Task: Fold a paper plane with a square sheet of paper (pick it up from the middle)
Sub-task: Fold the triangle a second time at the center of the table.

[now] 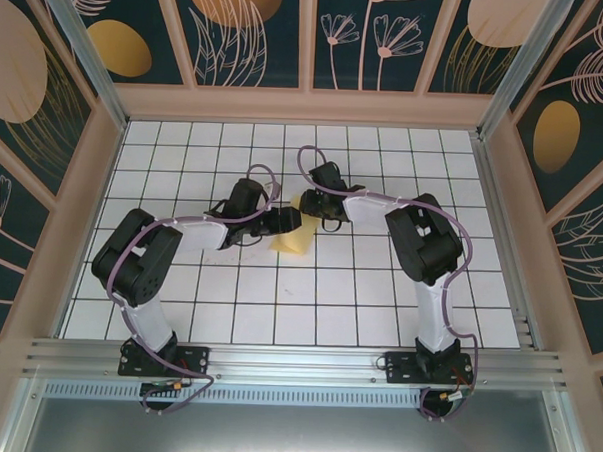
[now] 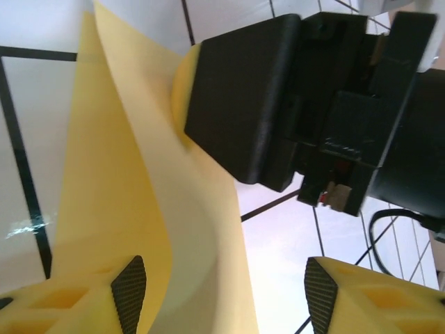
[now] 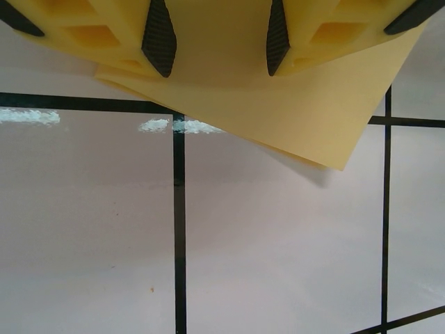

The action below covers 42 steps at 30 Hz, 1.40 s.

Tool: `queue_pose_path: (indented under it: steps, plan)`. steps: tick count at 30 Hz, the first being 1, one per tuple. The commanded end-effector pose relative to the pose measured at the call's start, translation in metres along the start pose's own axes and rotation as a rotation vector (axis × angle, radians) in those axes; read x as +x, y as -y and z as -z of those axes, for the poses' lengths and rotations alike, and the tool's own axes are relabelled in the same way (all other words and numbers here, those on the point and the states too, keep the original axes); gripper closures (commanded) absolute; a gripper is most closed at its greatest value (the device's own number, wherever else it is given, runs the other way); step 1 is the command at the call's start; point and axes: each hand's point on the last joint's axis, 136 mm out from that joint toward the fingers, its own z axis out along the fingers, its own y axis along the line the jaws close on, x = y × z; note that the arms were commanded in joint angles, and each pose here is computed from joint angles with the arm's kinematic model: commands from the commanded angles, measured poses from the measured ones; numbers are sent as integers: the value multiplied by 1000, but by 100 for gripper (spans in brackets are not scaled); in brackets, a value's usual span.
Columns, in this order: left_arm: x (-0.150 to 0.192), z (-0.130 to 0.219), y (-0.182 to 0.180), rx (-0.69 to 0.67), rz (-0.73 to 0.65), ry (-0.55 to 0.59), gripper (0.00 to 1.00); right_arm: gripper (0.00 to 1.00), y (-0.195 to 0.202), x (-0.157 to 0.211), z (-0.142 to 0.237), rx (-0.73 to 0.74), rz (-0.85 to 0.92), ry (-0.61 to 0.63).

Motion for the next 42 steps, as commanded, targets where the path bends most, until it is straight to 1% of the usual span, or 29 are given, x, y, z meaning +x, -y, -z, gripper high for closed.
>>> queue_pose_path:
  steps: [1, 4, 10, 12, 17, 22, 29, 31, 34, 36, 37, 39, 42]
  plan:
    - [3, 0, 10, 76, -32, -14, 39, 54, 56, 80, -24, 139, -48, -252]
    - [16, 3, 2, 60, -2, -43, 39, 54, 56, 79, -24, 135, -51, -250]
    - [35, 14, -2, 66, 24, -71, 39, 55, 57, 79, -24, 134, -56, -250]
    - [34, 21, 6, 85, 13, -60, 39, 55, 57, 79, -24, 134, -58, -248]
    - [34, 27, 14, 129, 6, -46, 40, 55, 58, 81, -24, 134, -60, -251]
    - [25, 29, 29, 188, 7, -23, 43, 56, 57, 81, -24, 128, -63, -254]
    - [13, 39, 43, 211, -9, 16, 47, 57, 57, 83, -24, 118, -69, -261]
    - [12, 40, 38, 177, -2, 24, 49, 58, 56, 82, -23, 110, -70, -260]
    - [16, 35, 13, 47, 30, 13, 54, 59, 45, 72, -16, 57, -76, -245]
    - [23, 30, -11, -65, 61, -17, 60, 59, 32, 57, -6, 6, -72, -216]
    - [27, 28, -19, -96, 72, -29, 62, 59, 27, 50, -1, -13, -69, -201]
    - [33, 23, -32, -142, 97, -52, 66, 59, 13, 34, 10, -59, -63, -173]
    - [36, 20, -41, -174, 124, -53, 73, 59, -1, 24, 20, -111, -60, -160]
